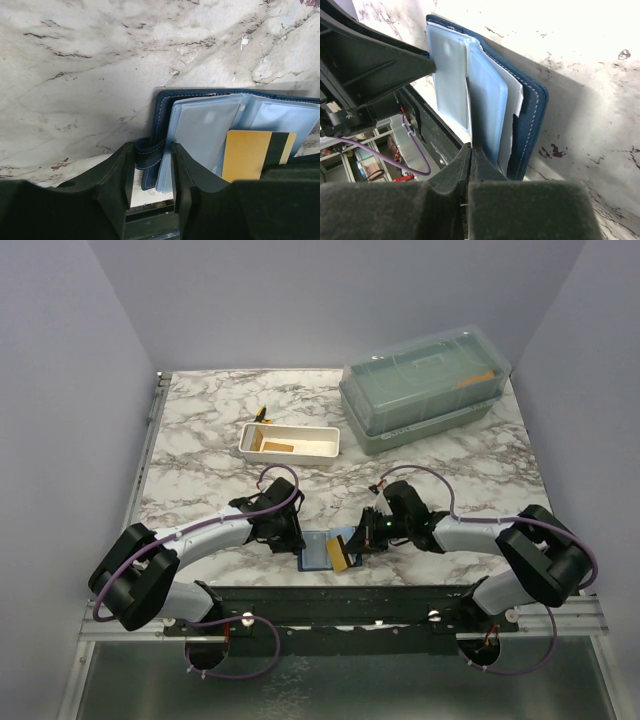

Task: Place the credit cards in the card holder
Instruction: Insert the credit card into the card holder.

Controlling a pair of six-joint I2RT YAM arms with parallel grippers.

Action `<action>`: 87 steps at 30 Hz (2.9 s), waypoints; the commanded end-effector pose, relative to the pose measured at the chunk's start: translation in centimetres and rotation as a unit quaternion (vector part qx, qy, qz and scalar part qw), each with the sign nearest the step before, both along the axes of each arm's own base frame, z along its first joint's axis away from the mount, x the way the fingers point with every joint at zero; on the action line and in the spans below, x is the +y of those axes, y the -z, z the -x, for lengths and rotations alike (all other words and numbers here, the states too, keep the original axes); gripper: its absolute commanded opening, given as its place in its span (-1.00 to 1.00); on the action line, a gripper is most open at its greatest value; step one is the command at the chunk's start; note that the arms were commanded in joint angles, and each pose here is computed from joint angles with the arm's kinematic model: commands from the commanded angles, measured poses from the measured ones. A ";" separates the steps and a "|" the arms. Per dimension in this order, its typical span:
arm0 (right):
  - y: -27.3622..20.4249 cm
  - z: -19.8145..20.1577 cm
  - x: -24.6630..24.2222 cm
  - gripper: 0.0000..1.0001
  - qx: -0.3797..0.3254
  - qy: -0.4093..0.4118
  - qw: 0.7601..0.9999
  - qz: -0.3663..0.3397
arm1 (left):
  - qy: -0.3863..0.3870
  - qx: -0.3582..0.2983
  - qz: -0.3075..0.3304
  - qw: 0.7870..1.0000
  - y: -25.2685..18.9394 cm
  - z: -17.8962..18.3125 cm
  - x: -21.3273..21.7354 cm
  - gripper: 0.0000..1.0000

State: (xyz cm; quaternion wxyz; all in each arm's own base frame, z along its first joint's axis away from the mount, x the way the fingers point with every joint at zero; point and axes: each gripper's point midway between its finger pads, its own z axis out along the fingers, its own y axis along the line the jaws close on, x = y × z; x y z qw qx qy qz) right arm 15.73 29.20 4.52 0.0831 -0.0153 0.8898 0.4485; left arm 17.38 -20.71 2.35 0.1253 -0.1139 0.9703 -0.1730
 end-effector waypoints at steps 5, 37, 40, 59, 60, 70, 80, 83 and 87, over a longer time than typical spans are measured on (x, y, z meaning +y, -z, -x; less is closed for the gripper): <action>1.0 0.4 0.3 -0.99 0.003 -0.015 1.000 -0.006 | -0.001 0.005 -0.024 1.000 1.0 0.6 1.0 -0.24; 2.4 -1.8 1.4 -0.99 -0.052 0.019 0.998 -0.019 | -0.020 0.015 0.025 0.999 1.3 1.7 0.1 -0.44; 2.8 -1.2 1.5 -0.99 -0.047 0.020 0.998 -0.021 | -0.024 0.013 0.031 0.999 1.3 1.7 0.0 -0.46; 4.6 0.3 1.0 -0.32 -0.039 0.034 0.986 0.158 | -0.041 0.001 0.060 0.997 0.7 2.0 0.0 -0.56; 4.3 0.4 1.1 -0.30 -0.039 0.032 0.987 0.155 | -0.043 0.002 0.064 0.997 0.6 2.0 -0.1 -0.56; 2.2 1.1 4.7 -0.29 -0.030 0.004 0.998 0.058 | -0.040 0.006 0.086 0.995 0.3 2.0 -0.9 -0.58; 1.1 0.7 3.6 -0.08 -0.056 0.026 0.994 0.091 | -0.036 -0.005 0.099 0.994 -0.3 1.9 -1.4 -0.62; 0.9 0.8 2.6 -0.03 -0.066 0.027 0.992 0.106 | -0.026 -0.017 0.094 0.995 -0.6 1.8 -1.1 -0.42; -2.1 1.0 1.5 0.04 -0.087 0.028 0.990 0.109 | -0.040 -0.058 0.092 0.993 -3.6 0.8 -0.3 0.06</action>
